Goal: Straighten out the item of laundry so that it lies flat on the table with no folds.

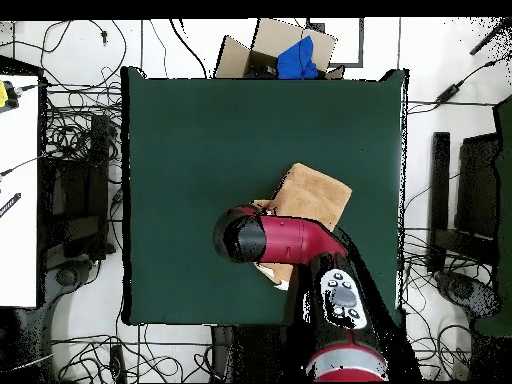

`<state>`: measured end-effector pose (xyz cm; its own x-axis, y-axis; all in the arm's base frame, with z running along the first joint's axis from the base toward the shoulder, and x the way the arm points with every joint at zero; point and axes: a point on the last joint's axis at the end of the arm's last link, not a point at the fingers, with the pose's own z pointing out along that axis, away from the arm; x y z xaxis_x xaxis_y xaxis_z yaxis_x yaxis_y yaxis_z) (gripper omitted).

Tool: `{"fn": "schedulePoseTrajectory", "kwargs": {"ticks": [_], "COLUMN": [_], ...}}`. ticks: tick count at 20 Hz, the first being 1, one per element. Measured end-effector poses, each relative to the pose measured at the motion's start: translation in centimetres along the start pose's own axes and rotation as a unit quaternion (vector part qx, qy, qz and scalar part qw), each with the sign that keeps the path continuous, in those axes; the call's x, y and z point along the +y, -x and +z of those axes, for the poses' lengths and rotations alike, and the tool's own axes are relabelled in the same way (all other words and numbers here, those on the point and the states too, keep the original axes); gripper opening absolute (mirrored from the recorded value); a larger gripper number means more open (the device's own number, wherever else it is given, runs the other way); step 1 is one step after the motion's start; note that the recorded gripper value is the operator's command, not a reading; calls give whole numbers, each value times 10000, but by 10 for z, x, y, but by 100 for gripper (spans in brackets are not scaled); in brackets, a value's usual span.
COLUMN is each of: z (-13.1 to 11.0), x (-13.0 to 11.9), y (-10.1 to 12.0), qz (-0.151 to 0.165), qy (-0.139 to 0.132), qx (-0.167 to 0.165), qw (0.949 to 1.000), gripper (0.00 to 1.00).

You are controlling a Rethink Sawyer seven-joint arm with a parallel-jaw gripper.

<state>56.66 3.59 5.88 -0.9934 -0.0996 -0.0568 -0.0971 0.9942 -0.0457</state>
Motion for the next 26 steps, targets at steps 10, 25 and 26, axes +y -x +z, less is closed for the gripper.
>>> {"fn": "schedulePoseTrajectory", "kwargs": {"ticks": [10, 25, 26], "z": [-29, -74, -84], "x": [39, 31, 29], "y": [15, 10, 9], "qz": [54, 198, 212], "qy": [148, 211, 219], "qx": [-1, 297, 382], "qw": [9999, 9991, 9988], "gripper": [0, 0, 0]}}
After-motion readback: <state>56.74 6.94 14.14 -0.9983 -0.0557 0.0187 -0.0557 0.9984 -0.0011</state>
